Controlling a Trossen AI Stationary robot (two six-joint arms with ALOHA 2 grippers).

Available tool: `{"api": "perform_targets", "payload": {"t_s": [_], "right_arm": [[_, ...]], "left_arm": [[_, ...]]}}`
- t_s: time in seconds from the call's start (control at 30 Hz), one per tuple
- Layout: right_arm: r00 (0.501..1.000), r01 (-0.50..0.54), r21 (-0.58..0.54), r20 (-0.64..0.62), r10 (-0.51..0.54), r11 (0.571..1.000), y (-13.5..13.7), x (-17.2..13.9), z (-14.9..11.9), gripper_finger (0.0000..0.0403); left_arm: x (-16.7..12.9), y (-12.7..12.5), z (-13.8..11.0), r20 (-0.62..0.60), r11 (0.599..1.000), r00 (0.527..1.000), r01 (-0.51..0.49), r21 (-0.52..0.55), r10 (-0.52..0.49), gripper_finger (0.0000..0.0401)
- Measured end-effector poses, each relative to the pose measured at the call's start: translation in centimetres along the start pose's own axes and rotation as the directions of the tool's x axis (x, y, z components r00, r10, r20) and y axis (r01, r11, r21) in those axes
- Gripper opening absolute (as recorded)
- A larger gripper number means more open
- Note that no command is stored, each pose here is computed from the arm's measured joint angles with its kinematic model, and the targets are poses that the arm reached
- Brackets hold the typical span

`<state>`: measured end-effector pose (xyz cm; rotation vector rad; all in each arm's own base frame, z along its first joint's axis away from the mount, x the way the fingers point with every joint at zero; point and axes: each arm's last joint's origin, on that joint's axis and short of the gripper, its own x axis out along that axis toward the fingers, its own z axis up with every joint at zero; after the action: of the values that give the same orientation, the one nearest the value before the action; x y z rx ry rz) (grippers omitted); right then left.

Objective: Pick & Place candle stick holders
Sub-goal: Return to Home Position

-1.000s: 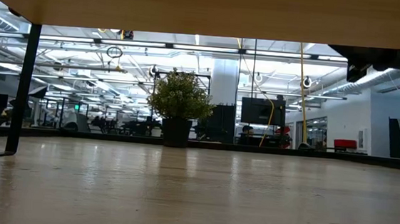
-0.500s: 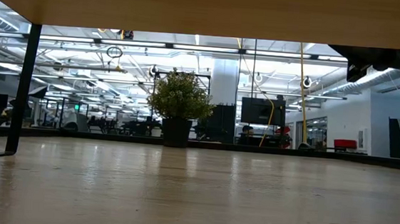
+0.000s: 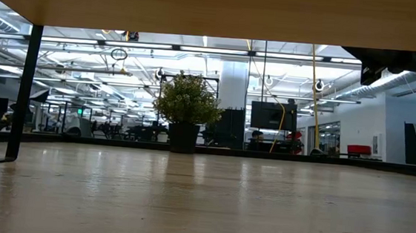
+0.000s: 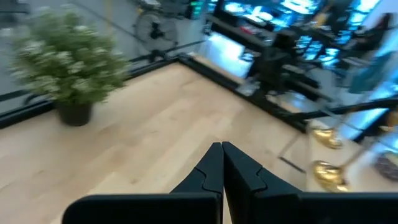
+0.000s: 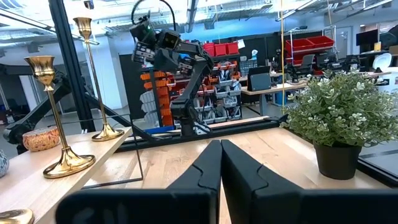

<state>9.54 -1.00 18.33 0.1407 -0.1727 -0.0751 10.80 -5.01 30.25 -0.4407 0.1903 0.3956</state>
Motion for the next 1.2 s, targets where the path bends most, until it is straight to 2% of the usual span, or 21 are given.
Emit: {"api": "perform_targets", "payload": {"t_s": [0.17,0.33,0.5,0.73,1.0,1.2], "right_arm": [[1.000,0.000,0.000,-0.001,0.000,1.000,0.0,0.0,0.0,0.0004],[1.000,0.000,0.000,-0.001,0.000,1.000,0.0,0.0,0.0,0.0004],[1.000,0.000,0.000,-0.001,0.000,1.000,0.0,0.0,0.0,0.0004],[1.000,0.000,0.000,-0.001,0.000,1.000,0.0,0.0,0.0,0.0004],[1.000,0.000,0.000,-0.001,0.000,1.000,0.0,0.0,0.0,0.0004],[1.000,0.000,0.000,-0.001,0.000,1.000,0.0,0.0,0.0,0.0004]], "left_arm": [[0.5,-1.3,0.2,0.076,0.988,0.985,0.155,0.016,-0.156,0.0001],[2.3,-1.0,-1.8,0.167,0.964,0.950,0.267,0.006,-0.264,0.0001],[4.2,1.0,-3.6,0.211,0.956,0.937,0.293,-0.037,-0.279,0.0001],[5.4,4.0,-3.8,0.276,0.958,0.925,0.283,-0.041,-0.261,0.0000],[6.3,6.4,-5.6,0.235,0.967,0.938,0.247,0.065,-0.255,0.0001],[6.6,7.3,-7.5,0.204,0.963,0.941,0.269,0.026,-0.269,0.0001]]}}
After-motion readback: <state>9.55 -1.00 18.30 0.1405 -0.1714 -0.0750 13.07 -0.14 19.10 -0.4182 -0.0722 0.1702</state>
